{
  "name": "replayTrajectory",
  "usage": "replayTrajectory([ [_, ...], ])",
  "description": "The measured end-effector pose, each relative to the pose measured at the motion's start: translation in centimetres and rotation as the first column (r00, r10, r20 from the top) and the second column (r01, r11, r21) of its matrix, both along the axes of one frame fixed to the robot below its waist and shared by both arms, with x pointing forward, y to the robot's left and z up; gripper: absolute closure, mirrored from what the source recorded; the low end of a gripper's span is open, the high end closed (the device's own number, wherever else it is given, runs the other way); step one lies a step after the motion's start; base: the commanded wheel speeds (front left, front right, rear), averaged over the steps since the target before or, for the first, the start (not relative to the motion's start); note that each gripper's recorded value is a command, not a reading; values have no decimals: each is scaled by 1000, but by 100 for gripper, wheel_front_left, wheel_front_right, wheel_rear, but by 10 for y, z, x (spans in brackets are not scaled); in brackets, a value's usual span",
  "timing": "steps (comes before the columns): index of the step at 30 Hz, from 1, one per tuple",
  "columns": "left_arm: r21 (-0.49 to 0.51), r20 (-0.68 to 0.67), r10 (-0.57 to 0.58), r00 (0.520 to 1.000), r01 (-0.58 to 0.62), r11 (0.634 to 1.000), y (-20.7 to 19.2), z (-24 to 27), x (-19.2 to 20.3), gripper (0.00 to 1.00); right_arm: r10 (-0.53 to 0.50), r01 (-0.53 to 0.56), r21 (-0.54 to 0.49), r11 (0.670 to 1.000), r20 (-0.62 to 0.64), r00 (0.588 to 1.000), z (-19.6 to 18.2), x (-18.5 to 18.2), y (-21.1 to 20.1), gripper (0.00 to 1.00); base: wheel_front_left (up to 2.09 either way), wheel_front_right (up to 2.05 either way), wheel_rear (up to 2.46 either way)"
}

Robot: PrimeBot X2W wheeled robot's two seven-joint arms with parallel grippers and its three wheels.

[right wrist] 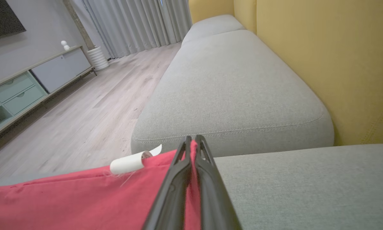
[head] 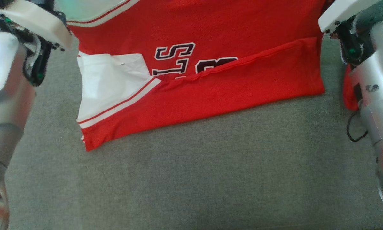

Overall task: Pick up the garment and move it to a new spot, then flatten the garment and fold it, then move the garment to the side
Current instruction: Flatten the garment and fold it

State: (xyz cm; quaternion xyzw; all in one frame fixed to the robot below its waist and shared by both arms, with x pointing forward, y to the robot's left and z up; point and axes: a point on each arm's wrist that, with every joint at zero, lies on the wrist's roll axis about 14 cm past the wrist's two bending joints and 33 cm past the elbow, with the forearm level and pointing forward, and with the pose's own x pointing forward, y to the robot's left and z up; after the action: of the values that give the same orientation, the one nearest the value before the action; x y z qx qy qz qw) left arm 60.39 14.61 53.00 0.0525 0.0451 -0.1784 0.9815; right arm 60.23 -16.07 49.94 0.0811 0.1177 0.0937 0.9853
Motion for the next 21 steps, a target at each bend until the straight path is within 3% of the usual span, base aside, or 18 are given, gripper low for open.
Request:
replayTrajectory([
  [9,14,-23,-28,999,29,999,0,-9,-18,100,22,-21,20,1000,-50,999,-14,-9,10,100,0,0,0],
  [16,-3,-144,-116,983,116,993,-13,-34,-68,100,50,-57,-28,998,-211,976,-52,-41,2,100,0,0,0],
  [21,25,-247,-154,957,165,986,-1,-43,-108,100,76,-104,-78,992,-298,952,-64,-62,-6,100,0,0,0],
])
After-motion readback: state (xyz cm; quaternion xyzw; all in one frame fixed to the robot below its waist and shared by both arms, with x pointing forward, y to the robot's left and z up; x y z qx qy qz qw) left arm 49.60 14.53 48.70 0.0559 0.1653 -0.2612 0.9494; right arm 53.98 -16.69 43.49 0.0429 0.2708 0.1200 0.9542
